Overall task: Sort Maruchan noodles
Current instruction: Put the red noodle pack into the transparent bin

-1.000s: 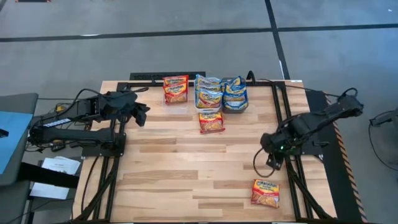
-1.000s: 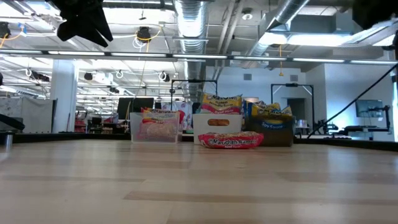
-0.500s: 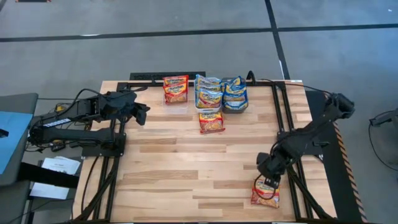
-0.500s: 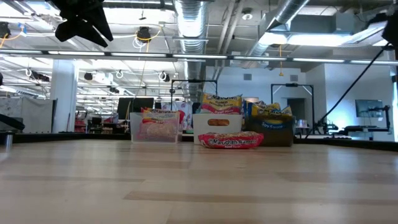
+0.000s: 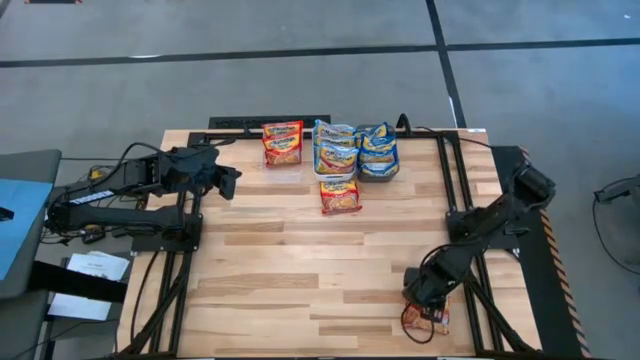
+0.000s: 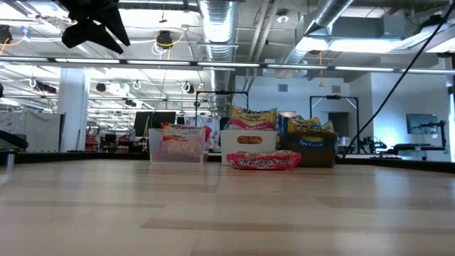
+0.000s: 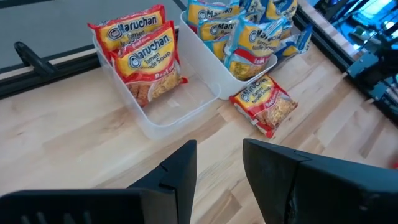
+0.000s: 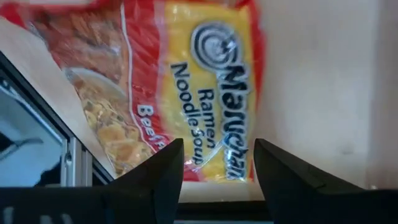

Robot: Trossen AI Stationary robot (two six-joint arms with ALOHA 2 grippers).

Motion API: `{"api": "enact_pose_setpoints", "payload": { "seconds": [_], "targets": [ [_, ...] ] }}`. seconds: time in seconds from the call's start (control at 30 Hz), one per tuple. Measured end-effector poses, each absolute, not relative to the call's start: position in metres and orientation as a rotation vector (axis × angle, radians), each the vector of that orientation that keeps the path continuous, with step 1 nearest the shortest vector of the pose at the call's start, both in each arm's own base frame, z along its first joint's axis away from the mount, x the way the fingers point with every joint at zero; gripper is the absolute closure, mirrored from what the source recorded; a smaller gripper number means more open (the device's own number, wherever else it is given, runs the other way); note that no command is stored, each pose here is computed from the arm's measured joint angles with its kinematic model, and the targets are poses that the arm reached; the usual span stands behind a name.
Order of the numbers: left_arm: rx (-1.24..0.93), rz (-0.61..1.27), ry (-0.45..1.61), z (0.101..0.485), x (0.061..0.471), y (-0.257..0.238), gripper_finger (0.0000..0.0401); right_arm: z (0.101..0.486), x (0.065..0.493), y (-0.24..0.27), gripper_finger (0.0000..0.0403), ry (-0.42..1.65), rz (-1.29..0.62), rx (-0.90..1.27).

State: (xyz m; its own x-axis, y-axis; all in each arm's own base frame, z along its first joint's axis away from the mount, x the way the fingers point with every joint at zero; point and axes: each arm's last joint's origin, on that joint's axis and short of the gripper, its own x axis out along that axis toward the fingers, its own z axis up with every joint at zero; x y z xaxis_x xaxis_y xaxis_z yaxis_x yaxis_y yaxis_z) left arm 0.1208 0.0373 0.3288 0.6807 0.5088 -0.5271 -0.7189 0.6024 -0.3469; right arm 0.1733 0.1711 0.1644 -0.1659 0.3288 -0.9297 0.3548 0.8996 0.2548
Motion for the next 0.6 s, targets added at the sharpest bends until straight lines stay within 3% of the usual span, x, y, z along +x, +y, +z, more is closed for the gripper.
{"api": "enact_pose_setpoints", "payload": {
  "seconds": [0.4,0.6],
  "targets": [
    [-0.591,0.736,0.391,0.329,0.121,0.037,0.0285,0.135,0.182,0.183,0.0189,1.865,0.055,0.482],
    [-0.581,0.734,0.396,0.329,0.121,0.037,0.0285,0.135,0.185,0.179,0.0254,1.849,0.022,0.488]
  ]
}}
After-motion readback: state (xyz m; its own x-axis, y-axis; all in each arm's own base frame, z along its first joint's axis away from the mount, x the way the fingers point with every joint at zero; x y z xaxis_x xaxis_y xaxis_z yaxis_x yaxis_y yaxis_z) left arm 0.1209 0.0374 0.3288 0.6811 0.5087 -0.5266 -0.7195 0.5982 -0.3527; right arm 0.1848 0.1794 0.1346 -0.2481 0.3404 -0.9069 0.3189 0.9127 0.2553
